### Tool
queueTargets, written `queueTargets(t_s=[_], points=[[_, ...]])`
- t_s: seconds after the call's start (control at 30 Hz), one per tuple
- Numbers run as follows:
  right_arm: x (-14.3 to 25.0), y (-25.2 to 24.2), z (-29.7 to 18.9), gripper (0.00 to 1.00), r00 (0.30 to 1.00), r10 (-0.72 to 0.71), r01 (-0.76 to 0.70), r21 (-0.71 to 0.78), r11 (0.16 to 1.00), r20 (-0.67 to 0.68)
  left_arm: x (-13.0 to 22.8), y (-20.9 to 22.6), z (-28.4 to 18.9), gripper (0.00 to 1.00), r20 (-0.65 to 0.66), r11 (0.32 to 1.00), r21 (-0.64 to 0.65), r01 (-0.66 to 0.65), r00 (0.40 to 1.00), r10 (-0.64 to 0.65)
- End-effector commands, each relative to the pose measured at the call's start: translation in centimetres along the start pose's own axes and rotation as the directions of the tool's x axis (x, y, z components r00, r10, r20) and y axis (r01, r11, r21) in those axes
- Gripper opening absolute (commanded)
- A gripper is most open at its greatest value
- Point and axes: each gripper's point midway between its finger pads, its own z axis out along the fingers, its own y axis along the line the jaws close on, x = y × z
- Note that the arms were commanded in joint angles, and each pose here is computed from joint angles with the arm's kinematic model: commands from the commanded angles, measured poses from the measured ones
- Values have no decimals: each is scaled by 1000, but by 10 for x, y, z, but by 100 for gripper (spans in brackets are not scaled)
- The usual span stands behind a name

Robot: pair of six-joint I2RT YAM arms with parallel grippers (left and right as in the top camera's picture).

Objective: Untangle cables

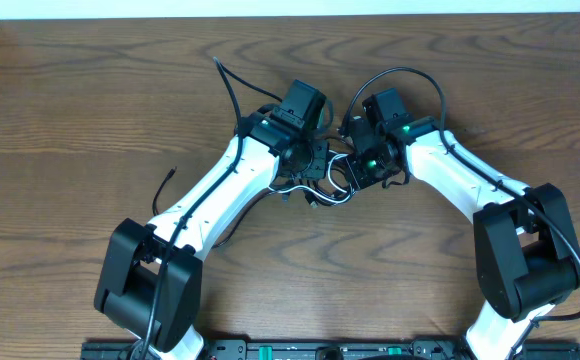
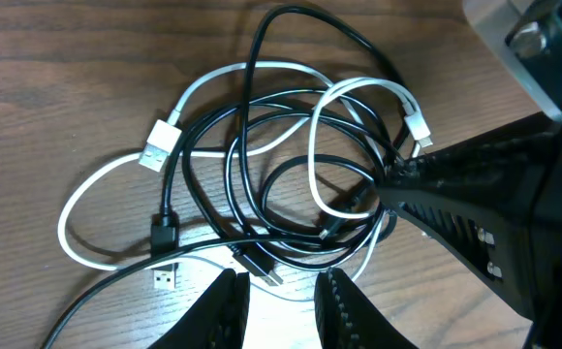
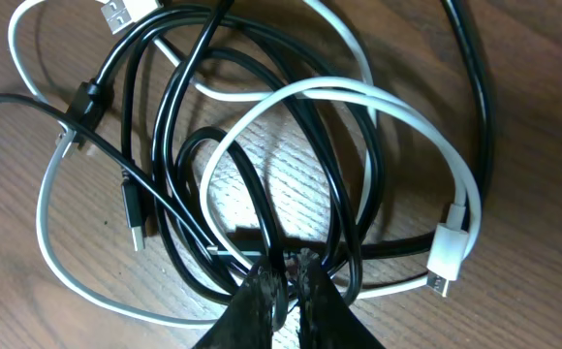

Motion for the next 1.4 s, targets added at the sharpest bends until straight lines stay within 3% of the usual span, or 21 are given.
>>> queueTargets(t_s=[0.0, 0.3, 0.67, 0.8, 0.97, 1.17, 1.27, 1.37], points=[[2, 6, 3, 8, 1000, 1, -1, -21, 1000, -13, 4, 16, 7, 28, -9, 997, -75, 8, 1000, -9], [9, 9, 6, 21, 1000, 9, -10, -49, 999, -29, 5, 26, 6, 28, -19, 995, -94, 26, 999, -28], [10, 16, 11, 22, 999, 20, -24, -124, 992, -34, 10, 58, -1, 28, -84, 988, -63, 139, 986, -144], [13, 19, 17, 22, 997, 47, -58, -228, 972, -53, 9, 63, -4, 29, -100, 984, -27, 177, 979, -179], [13, 23, 13, 18, 998, 50, -62, -414, 908, -39, 10, 54, -6, 30, -125, 987, 61, 149, 982, -140], [4, 6, -2, 18, 993, 120, -107, -472, 875, -1, 12, 45, -7, 32, -139, 986, 115, 121, 985, -105], [0, 7, -12, 6, 991, 128, -94, -532, 841, 28, 12, 38, -8, 35, -145, 981, 153, 120, 985, -98], [-3, 14, -20, 3, 992, 114, -58, -590, 806, 57, 11, 30, -9, 38, -148, 972, 201, 119, 985, -90]])
